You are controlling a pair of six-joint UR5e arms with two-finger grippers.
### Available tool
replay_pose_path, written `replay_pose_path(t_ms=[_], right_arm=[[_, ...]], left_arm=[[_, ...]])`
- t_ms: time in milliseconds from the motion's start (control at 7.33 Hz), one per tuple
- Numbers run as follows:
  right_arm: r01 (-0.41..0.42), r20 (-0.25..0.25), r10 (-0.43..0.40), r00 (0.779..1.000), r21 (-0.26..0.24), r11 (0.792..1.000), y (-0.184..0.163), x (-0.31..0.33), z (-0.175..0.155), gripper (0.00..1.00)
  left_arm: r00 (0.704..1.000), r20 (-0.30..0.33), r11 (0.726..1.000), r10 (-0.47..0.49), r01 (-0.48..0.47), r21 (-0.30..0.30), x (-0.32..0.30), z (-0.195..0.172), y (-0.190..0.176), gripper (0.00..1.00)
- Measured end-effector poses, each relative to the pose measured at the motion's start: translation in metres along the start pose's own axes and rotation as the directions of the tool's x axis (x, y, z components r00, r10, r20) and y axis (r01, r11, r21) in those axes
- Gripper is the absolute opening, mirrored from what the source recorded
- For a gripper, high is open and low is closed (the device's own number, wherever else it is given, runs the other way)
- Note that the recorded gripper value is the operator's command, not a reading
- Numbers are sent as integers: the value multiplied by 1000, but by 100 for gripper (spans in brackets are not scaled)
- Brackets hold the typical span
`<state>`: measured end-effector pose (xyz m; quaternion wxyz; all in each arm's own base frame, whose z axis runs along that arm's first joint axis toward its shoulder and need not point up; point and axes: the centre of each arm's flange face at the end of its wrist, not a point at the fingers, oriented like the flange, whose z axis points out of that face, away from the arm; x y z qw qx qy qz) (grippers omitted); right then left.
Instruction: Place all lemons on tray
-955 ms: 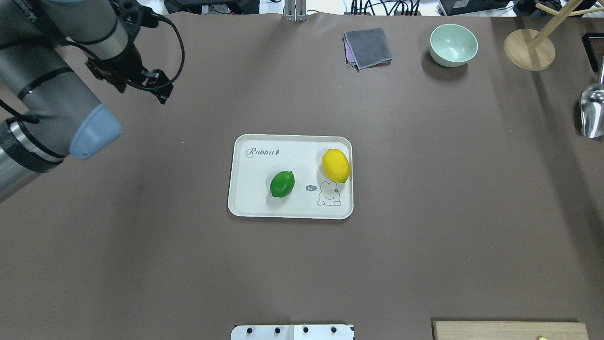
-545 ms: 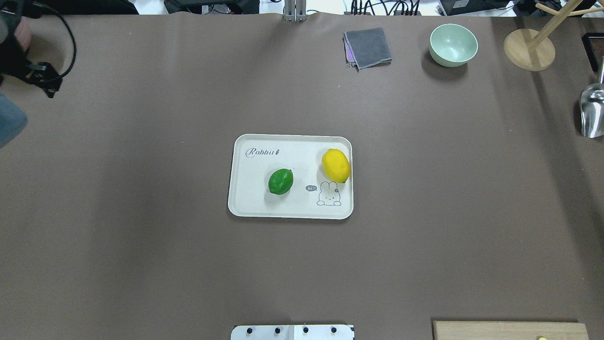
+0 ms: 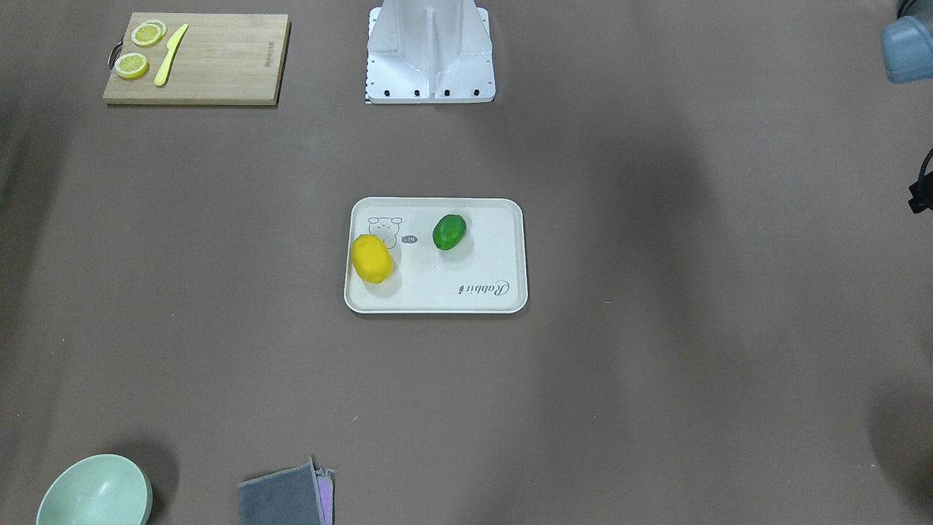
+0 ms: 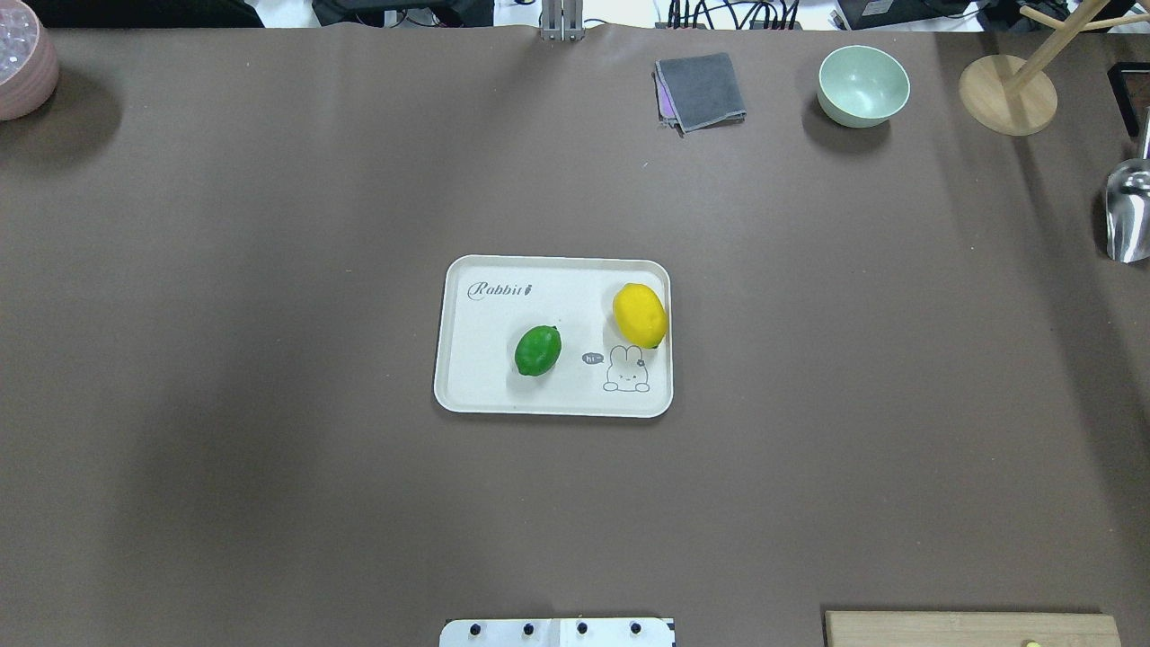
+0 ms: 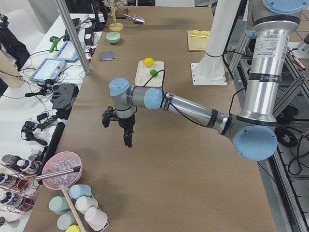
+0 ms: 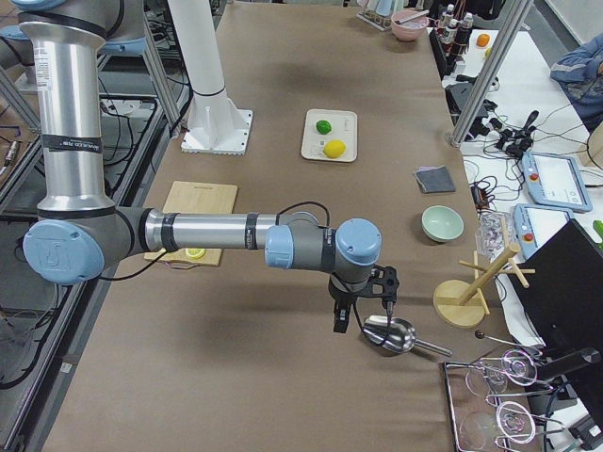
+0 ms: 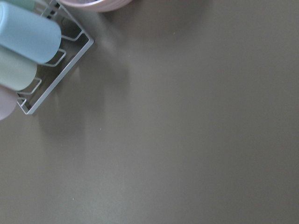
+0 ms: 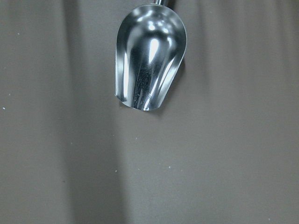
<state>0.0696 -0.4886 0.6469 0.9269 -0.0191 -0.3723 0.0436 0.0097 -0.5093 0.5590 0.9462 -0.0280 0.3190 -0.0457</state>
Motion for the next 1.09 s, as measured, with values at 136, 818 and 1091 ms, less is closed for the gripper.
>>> replay_pose_path(t_ms=[136,818,1091], right_arm=[[-7,3,7,1000,-6,1000,4,3,3,100],[-28,16,28,999,-20,999,19,14,9,100],[-30,17,31,999,-20,999,21,15,10,100]], left_arm=[[998,-57,999,-17,18,27,-30,5,15,98],[992,-111,994,-66,76,81,-77,-3,30,98],[991,-112,994,-71,80,78,-79,-1,30,98]])
